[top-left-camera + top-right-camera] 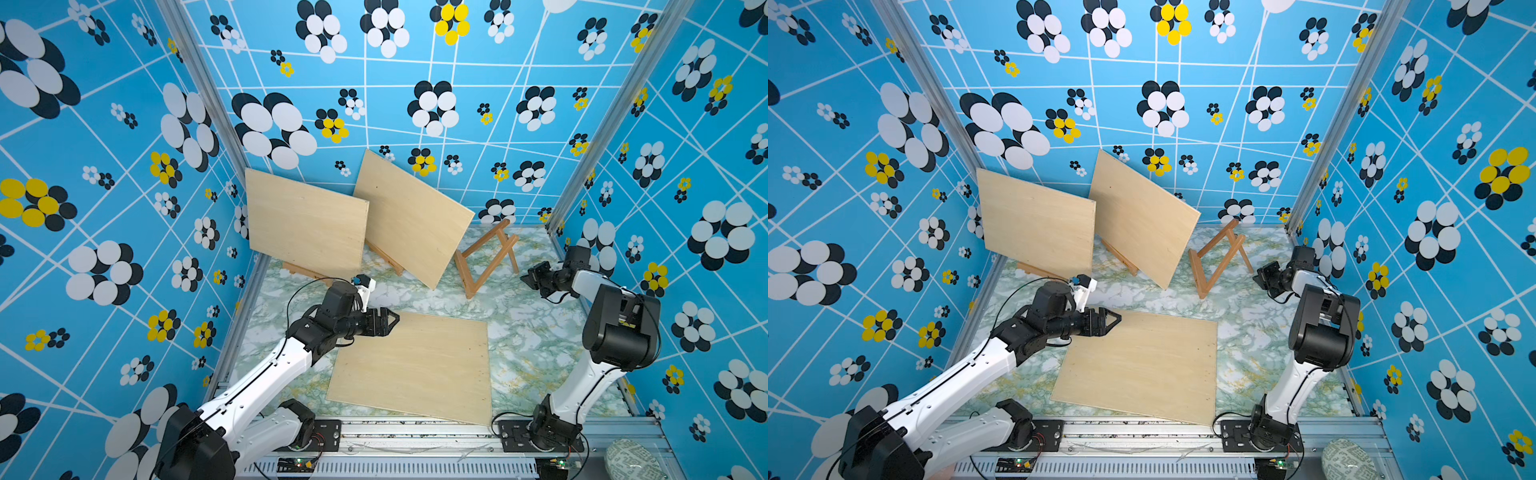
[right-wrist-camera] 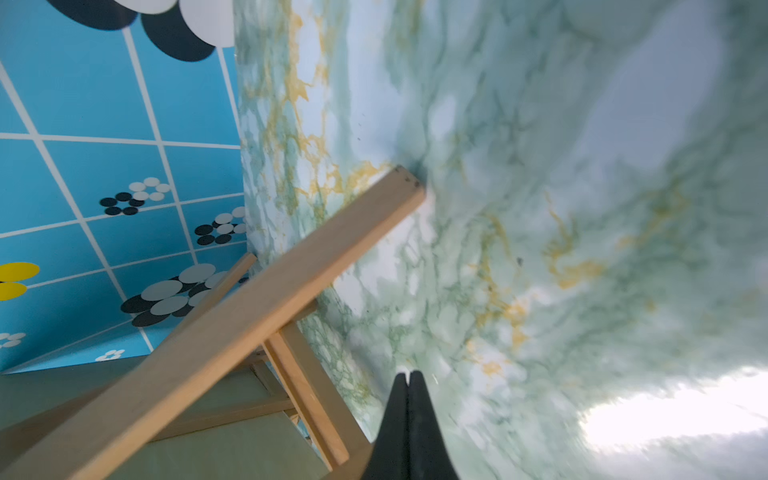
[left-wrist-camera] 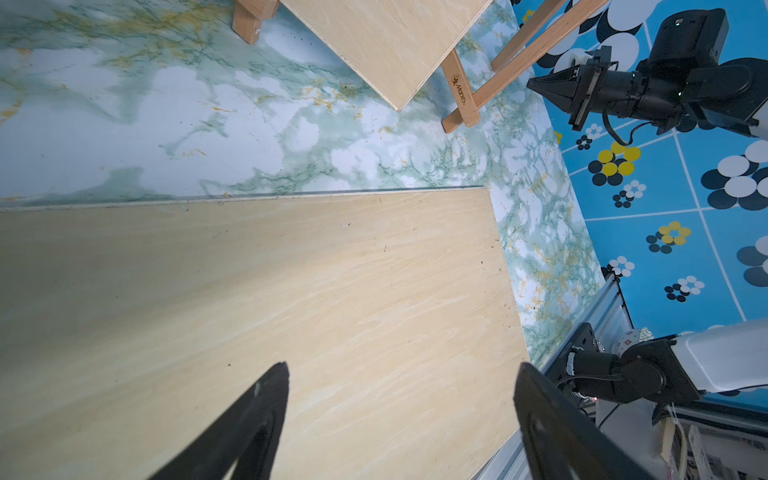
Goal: Assemble the easel
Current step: Move the easel to the center of the board.
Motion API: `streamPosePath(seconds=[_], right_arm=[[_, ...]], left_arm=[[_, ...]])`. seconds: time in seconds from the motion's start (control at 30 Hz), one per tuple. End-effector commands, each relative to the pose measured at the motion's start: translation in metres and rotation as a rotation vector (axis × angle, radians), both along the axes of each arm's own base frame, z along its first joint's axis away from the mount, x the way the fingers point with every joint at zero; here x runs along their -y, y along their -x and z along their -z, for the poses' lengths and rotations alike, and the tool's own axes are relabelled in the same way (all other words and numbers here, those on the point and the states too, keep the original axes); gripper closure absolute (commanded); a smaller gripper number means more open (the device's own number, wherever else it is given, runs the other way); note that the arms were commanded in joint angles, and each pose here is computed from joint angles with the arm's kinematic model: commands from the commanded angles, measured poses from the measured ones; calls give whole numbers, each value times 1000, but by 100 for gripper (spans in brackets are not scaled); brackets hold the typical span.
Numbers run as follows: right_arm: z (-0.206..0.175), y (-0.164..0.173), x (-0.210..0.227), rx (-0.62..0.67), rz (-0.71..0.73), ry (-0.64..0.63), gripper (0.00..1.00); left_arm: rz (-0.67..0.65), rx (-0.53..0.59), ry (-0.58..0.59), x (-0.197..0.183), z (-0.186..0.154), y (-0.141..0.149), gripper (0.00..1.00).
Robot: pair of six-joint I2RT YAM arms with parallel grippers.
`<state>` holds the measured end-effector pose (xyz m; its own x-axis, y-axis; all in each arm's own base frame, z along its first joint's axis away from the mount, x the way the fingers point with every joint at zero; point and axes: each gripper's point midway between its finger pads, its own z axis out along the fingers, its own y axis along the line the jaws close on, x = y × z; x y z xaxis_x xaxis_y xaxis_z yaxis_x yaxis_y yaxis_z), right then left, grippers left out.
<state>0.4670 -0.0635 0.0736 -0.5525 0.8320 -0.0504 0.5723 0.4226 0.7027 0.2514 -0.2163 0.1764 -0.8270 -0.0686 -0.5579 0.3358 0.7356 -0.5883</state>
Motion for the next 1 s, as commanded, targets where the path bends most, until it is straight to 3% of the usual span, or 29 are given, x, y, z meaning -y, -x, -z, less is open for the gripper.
streamPosePath(seconds=[0.0,0.3,0.67,0.83,0.97], right_arm=[[13,-17,-6,-34,-17,-21,100],[35,-54,1,-52,-5,-19,100],[34,-99,2,0,-33,-25,100],[36,-106,8,7,-26,0,100],[21,-89,20,-18,-19,125,100]], left_arm=[[-10,12,-11,-2,-4,-8,13],[-23,-10,-34,-2,0,-18,13],[-27,-39,-35,4,6,-30,13],[-43,-43,-53,0,9,-30,13],[-58,-47,-87,-7,12,-30,13]])
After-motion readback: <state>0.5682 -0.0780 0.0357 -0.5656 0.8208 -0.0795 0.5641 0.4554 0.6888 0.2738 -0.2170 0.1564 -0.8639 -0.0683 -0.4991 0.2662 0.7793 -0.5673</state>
